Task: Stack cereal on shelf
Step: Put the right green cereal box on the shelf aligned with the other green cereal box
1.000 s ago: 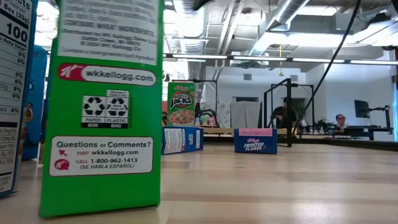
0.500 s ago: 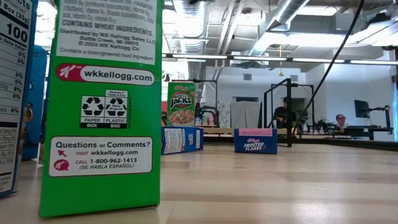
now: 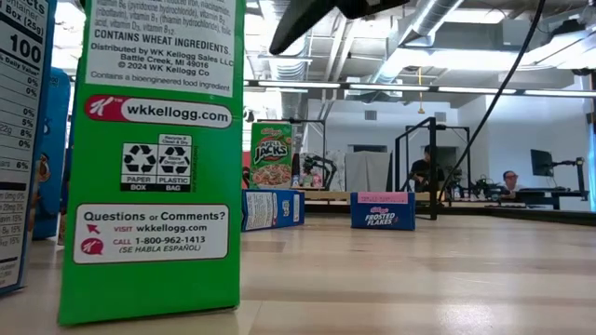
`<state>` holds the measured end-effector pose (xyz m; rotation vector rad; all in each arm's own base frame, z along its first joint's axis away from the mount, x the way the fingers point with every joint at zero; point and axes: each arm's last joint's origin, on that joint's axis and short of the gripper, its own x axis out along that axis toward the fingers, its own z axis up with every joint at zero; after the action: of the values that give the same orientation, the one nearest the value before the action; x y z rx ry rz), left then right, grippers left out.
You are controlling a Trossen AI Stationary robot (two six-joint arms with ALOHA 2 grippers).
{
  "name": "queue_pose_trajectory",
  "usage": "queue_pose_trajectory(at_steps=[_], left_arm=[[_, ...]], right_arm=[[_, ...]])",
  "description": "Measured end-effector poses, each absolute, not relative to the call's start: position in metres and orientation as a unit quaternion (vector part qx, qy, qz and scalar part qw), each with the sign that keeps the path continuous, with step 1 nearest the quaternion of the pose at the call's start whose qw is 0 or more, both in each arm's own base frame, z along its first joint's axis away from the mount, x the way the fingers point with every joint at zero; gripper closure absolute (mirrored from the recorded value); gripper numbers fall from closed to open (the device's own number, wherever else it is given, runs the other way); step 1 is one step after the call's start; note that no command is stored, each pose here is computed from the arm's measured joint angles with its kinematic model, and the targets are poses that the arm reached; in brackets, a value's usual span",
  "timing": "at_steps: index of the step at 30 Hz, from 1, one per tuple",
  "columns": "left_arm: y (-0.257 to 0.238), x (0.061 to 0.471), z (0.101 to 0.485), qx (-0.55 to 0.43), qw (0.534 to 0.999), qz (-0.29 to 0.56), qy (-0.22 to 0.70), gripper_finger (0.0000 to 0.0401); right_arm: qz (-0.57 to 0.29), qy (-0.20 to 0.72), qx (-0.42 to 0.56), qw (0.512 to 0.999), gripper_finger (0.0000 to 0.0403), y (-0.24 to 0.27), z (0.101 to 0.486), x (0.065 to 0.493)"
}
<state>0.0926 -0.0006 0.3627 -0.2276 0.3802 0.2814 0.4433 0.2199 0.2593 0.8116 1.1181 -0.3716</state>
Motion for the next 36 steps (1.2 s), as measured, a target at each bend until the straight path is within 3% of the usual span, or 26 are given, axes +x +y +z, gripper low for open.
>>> queue_pose_trajectory(at_steps=[36], left_arm=[[-0.0007,0.0924,0.3622,-0.104,0.966,0.135,0.193,0.0096]], right_arm=[[-0.136,0.524,0.373,0.754,0.0077,0.2152,0.254,0.4523]])
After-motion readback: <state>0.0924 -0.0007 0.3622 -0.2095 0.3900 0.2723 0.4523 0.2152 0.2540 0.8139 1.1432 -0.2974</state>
